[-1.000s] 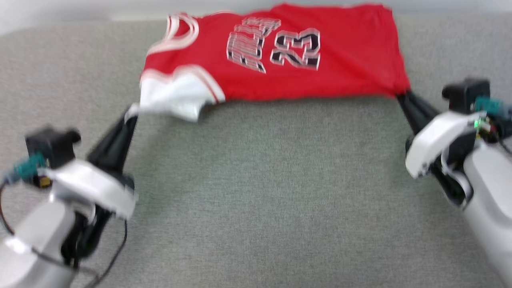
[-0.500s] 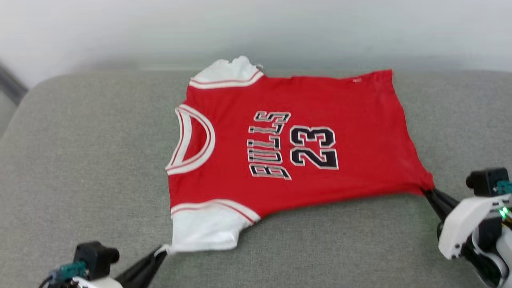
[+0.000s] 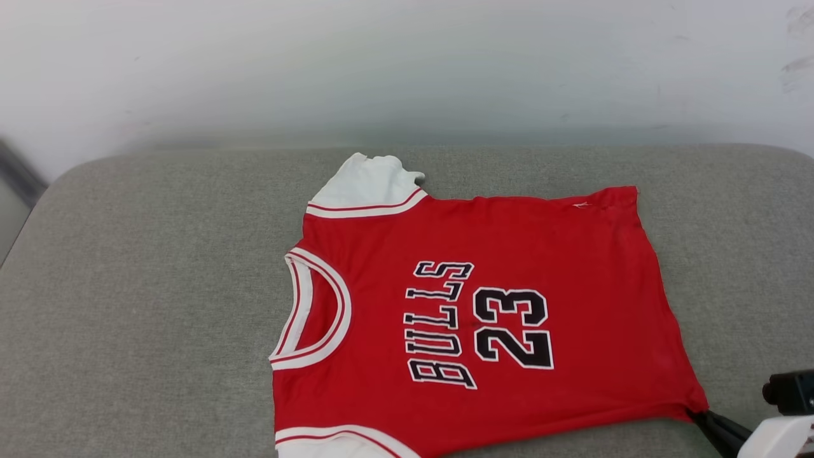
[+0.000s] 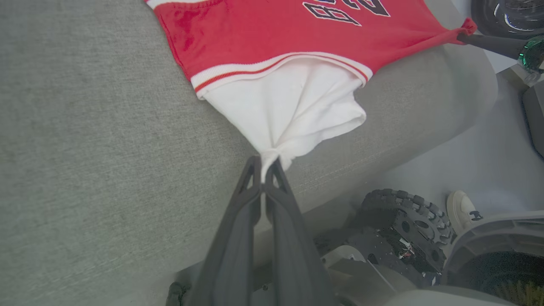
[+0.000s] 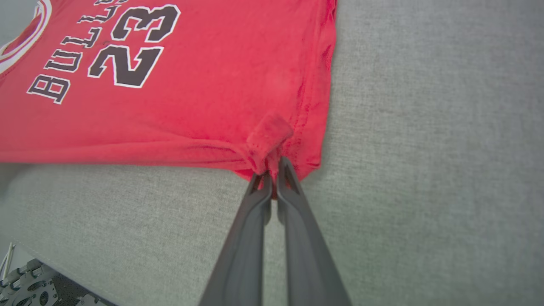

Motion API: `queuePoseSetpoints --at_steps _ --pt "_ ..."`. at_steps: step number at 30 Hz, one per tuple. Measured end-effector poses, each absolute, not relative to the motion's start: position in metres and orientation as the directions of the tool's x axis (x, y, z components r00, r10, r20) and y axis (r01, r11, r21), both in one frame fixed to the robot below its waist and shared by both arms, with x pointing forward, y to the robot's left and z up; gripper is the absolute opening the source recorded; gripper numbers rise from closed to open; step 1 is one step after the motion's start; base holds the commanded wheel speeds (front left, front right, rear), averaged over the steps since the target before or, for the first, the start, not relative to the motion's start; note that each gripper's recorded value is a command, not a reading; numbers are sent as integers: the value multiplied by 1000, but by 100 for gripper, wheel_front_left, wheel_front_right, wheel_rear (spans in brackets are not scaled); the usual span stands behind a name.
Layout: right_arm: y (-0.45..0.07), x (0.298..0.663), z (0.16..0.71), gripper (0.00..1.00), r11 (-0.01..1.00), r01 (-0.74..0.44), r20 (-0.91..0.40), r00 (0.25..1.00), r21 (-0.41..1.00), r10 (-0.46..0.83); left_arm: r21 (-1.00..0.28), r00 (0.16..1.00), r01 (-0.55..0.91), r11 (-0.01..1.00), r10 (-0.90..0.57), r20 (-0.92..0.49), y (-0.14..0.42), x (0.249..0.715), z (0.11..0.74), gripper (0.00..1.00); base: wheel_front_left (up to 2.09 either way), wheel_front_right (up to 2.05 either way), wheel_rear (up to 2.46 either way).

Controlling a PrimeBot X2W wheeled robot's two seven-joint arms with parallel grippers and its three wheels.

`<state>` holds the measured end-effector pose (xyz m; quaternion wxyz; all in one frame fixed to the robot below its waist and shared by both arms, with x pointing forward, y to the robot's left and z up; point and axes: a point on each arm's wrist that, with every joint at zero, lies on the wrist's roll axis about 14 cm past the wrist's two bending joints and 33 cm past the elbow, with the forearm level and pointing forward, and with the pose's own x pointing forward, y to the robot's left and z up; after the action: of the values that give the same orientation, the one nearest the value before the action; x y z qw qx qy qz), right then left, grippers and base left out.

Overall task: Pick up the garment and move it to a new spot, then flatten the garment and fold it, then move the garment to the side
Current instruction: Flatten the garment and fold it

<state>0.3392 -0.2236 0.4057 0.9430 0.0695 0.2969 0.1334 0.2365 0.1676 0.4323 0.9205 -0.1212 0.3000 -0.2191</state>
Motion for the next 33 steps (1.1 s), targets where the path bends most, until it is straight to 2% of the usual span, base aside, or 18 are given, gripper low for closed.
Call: queuePoseSetpoints --at_steps 5,13,22,33 --pt "-225 325 408 0 951 -200 -544 783 238 301 -369 714 329 869 -485 -505 167 231 432 0 0 0 0" --pt "-219 326 419 0 942 -218 -539 777 255 326 -333 791 351 875 -467 -395 171 265 455 0 0 0 0" --pt "-215 366 442 0 939 -245 -517 786 243 339 -260 839 400 879 -465 -281 176 334 489 0 0 0 0" --pt "-213 408 412 0 952 -255 -638 707 171 305 -220 830 394 892 -448 -332 181 403 467 0 0 0 0"
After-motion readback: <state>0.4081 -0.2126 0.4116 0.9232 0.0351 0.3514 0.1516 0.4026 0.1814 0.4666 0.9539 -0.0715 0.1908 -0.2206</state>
